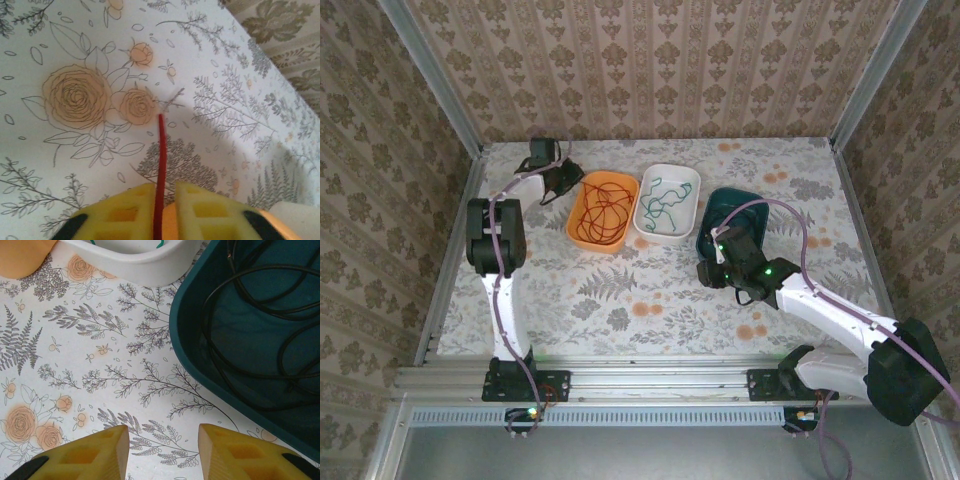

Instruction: Untangle the cables

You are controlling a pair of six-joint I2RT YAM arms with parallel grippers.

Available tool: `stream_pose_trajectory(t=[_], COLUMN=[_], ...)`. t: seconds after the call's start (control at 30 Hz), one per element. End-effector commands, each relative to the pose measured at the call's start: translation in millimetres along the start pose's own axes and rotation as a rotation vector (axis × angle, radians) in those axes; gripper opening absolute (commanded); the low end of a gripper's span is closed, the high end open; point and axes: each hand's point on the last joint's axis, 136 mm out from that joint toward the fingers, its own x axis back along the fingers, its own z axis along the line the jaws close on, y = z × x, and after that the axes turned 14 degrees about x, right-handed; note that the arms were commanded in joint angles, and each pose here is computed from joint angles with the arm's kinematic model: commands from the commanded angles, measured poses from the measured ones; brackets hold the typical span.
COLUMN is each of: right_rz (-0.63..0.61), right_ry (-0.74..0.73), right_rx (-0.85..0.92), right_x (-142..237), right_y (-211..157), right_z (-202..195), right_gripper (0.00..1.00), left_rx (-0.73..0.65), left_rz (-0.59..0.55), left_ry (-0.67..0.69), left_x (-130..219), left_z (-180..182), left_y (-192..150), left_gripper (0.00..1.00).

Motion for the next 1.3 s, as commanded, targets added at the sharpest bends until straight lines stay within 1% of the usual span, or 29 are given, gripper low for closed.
stream_pose_trajectory(t=[0.0,0.1,0.23,0.3,0.4,0.47,0.53,0.67,0.83,1.0,1.03,1.2,1.27], right_rz=[0.003,-0.004,-0.012,-0.013,-0.02,-0.021,-0.018,-0.027,-0.03,-0.041,-0.043,-0.055,-0.067], right_ry=[-0.014,-0.014,-0.012,-0.013,-0.008,-0.005,-0.002,0.002,0.003,0.002,0.003,-0.007,-0.015], right_rx=[-0.015,-0.017,-0.017,-0.018,-0.02,-0.02,-0.019,-0.021,-0.019,-0.02,-0.018,-0.02,-0.023], right_x=[0,1,3,4,4,4,4,5,7,11,12,15,17], right_y=[-3,-2,-1,-2,-2,-2,-2,0,1,1,2,5,7], right_z=[-3,-4,-3,-4,-3,-3,-2,-1,-1,-2,-2,-3,-5], right_gripper=[0.43,0.43,0.43,0.43,0.43,0.43,0.43,0.43,0.43,0.43,0.43,0.42,0.42], left_rx=[-0.03,-0.104,-0.237,-0.313,-0.419,-0.46,-0.474,-0.473,-0.44,-0.431,-0.431,-0.46,-0.485], left_rz=[-0.028,-0.054,-0.079,-0.062,-0.003,0.043,0.1,0.18,0.229,0.244,0.246,0.234,0.22], left_ry=[-0.039,-0.068,-0.127,-0.154,-0.146,-0.121,-0.078,0.013,0.134,0.188,0.195,0.196,0.191], left_x=[4,17,42,54,64,66,64,52,35,27,27,35,43], left_z=[-22,-41,-74,-89,-96,-91,-79,-45,-1,16,16,4,-6], left_y=[5,4,-4,-18,-48,-68,-87,-118,-134,-139,-139,-138,-138], left_gripper=[0.11,0.08,0.05,0.05,0.08,0.09,0.09,0.11,0.12,0.13,0.16,0.43,0.51])
